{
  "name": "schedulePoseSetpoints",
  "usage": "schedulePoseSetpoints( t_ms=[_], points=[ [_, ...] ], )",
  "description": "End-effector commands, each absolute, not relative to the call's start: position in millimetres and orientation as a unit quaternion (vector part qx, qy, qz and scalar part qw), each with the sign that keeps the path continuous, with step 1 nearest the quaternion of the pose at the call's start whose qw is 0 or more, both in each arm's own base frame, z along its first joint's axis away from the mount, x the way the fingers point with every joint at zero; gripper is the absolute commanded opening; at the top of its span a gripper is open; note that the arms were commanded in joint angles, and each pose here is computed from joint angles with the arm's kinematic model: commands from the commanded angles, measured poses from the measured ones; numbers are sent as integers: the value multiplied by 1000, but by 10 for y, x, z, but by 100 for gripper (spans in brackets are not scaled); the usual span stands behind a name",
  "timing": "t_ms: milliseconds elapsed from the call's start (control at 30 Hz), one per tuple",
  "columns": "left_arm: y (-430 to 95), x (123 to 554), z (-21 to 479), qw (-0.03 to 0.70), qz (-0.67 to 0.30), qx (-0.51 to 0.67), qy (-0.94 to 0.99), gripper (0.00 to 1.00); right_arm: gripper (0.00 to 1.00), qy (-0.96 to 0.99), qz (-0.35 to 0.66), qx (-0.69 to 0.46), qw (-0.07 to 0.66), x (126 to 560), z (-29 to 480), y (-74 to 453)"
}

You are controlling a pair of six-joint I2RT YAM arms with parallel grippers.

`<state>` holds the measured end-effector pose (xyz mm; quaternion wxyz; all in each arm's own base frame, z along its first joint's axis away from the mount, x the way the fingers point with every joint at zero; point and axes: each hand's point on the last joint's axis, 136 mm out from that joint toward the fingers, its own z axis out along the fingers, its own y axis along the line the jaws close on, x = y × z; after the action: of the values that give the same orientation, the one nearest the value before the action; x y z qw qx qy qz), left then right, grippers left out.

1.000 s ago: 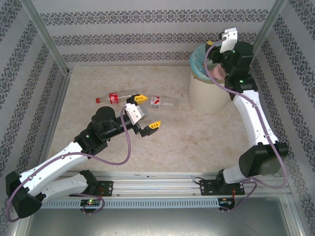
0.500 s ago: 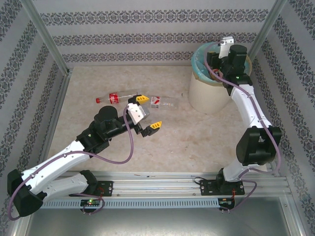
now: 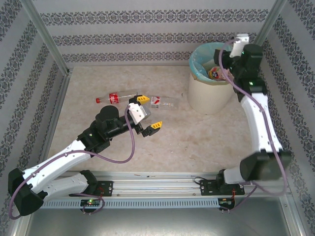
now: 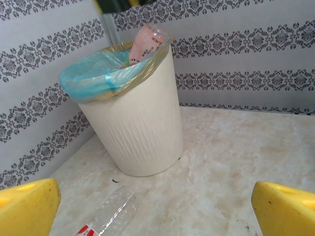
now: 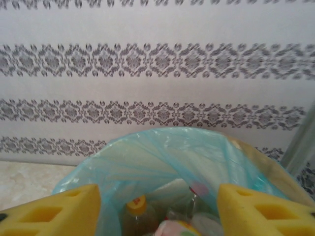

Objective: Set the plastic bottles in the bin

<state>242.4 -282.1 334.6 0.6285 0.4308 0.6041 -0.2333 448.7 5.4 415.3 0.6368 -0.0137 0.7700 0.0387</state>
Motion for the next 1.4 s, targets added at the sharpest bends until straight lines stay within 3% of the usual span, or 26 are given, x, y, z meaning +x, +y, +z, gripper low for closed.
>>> schedulePoseSetpoints(
  t_ms=[0,133,333,500,600,800,1033,1167,1367],
  points=[
    [-2851,2407,3387,639,-234,433,591,100,58,786,13,31,617,4227,3906,-207],
    [-2869,2413,3364,635,-236,434,593,100,51,806,34,41,589,4187,3533,-244],
    [-2865,2413,3365,635,-236,434,594,100,43,858,76,44,506,4464,2831,-171],
    [-2853,2431,3366,637,-229,432,595,100,45,879,83,59,466,4514,2578,-185],
    [-2857,2430,3359,636,-230,433,596,100,48,877,79,60,471,4482,2649,-207],
    [-2811,2470,3407,642,-221,421,602,100,68,843,92,59,527,4348,3329,-159],
    [-2521,2928,3405,630,-163,343,677,100,73,783,124,31,609,3901,4186,165],
    [-2217,3463,3113,572,-117,269,766,100,74,761,151,3,631,3571,4252,479],
    [-1522,4239,2540,440,-79,134,884,100,75,758,197,-50,619,3239,3842,998]
  ],
)
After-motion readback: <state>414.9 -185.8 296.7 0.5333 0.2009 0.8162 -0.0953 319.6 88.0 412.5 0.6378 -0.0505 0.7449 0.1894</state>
